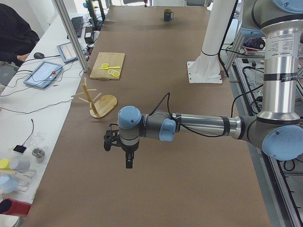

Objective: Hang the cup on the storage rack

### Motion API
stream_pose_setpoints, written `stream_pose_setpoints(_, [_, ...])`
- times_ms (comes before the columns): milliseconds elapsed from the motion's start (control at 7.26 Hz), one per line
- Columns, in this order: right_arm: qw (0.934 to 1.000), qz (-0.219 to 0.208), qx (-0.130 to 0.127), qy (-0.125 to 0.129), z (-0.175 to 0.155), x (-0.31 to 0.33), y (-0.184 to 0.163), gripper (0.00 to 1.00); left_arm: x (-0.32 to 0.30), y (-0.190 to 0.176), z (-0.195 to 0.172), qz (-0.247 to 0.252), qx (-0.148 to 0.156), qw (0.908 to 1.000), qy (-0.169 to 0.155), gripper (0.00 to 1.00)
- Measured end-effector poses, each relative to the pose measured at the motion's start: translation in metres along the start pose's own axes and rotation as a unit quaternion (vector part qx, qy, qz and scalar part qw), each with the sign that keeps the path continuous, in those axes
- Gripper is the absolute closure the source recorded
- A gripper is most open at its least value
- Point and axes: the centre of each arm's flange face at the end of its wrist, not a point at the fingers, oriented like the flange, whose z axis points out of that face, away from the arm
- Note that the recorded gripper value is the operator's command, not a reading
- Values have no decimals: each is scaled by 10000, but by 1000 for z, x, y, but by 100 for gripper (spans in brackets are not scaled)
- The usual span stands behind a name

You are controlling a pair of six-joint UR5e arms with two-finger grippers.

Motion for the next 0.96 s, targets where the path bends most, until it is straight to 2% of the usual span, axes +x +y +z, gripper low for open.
stream_pose_setpoints(964, [10000,-36,32,-19,-3,-4,-1,0,4,-2,-4,59,84,9999,20,2])
